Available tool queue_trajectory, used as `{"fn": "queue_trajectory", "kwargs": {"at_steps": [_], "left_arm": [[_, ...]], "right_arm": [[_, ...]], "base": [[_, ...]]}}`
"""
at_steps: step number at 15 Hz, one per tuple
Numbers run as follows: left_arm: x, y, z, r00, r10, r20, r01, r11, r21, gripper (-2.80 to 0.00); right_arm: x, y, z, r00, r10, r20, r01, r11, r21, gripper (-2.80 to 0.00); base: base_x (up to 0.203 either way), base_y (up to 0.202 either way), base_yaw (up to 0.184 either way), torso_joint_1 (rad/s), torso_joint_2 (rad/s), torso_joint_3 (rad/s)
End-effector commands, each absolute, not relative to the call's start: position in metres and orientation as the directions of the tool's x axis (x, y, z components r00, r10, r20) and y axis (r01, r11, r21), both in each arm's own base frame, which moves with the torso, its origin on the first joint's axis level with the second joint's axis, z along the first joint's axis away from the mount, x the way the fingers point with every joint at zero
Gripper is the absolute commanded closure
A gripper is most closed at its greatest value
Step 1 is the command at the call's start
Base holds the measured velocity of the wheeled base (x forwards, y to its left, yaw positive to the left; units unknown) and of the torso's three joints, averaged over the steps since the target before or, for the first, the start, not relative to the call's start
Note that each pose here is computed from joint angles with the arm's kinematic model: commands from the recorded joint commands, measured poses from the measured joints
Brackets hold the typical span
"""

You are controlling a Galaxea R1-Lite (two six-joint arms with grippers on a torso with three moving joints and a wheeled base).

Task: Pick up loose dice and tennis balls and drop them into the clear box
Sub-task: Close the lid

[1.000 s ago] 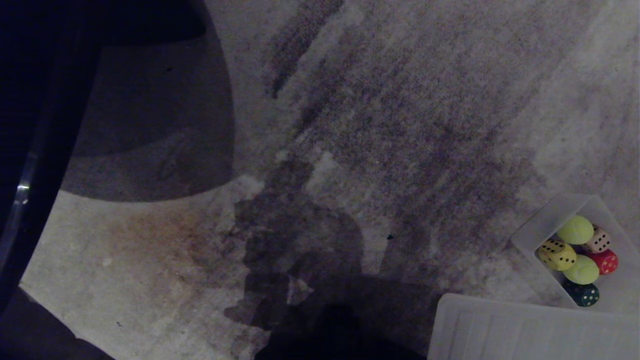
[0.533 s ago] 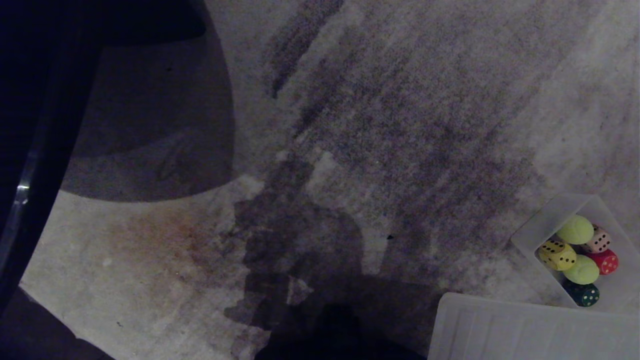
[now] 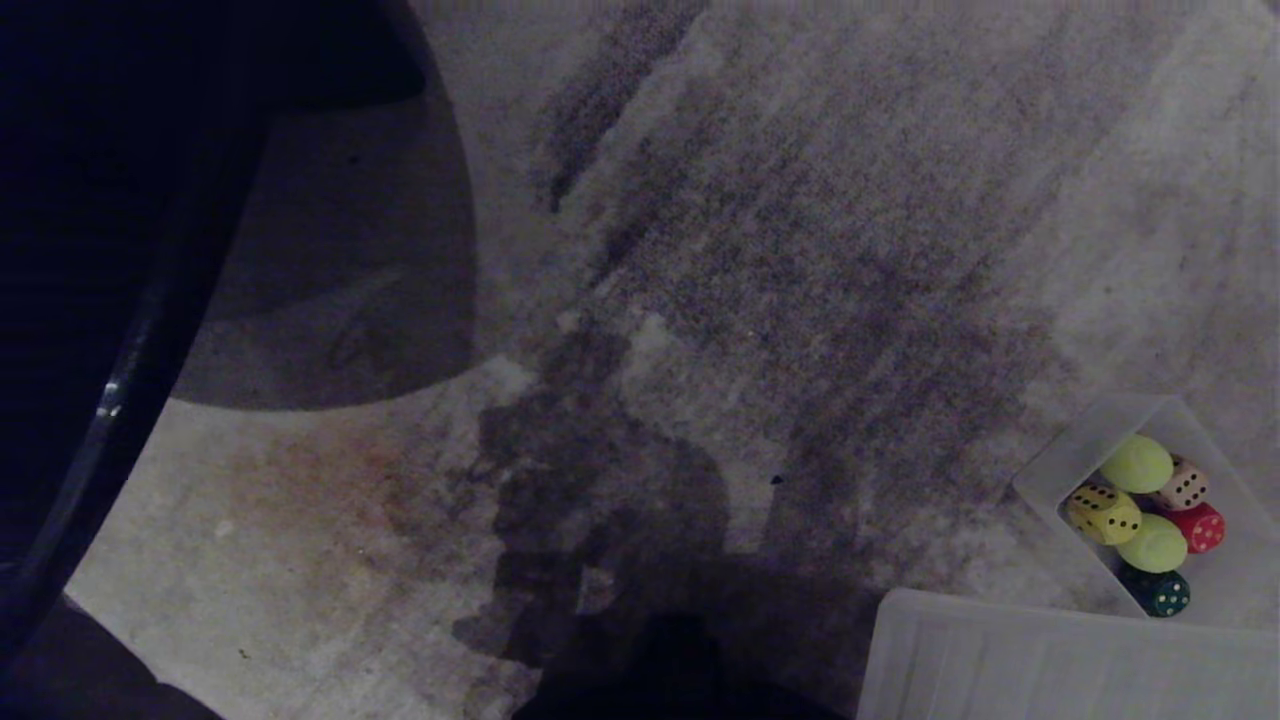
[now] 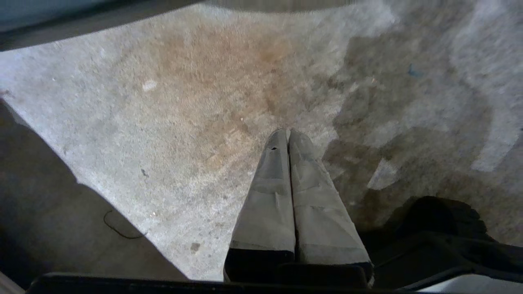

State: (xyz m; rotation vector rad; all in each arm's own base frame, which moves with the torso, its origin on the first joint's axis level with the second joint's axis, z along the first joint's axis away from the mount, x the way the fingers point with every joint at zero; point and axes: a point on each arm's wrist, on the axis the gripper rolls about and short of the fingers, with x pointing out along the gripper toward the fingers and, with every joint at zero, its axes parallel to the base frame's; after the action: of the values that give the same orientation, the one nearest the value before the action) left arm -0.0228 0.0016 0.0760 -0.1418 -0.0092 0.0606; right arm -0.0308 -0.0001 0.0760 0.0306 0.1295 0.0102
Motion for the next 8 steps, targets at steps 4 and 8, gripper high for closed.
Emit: {"fn": "queue_trajectory", "kwargs": {"at_steps": [4,8], "left_arm": [[-0.0226,0.0016,0.0757,0.998,0.061,0.003,-0.06,0.988,-0.142,0.0],[-0.0226,0.0016,0.0757,0.998,0.061,0.003,-0.06,0.988,-0.142,0.0]], "right_arm": [[-0.0307,-0.0001,0.076,0.991,0.012,-0.132,-0.008,0.999,0.031,0.0],[-0.0307,-0.0001,0.076,0.991,0.012,-0.132,-0.008,0.999,0.031,0.0]], "base": [[0.0,0.0,0.0,0.001,0.0,0.196],[0.0,0.0,0.0,0.0,0.0,0.199]]}}
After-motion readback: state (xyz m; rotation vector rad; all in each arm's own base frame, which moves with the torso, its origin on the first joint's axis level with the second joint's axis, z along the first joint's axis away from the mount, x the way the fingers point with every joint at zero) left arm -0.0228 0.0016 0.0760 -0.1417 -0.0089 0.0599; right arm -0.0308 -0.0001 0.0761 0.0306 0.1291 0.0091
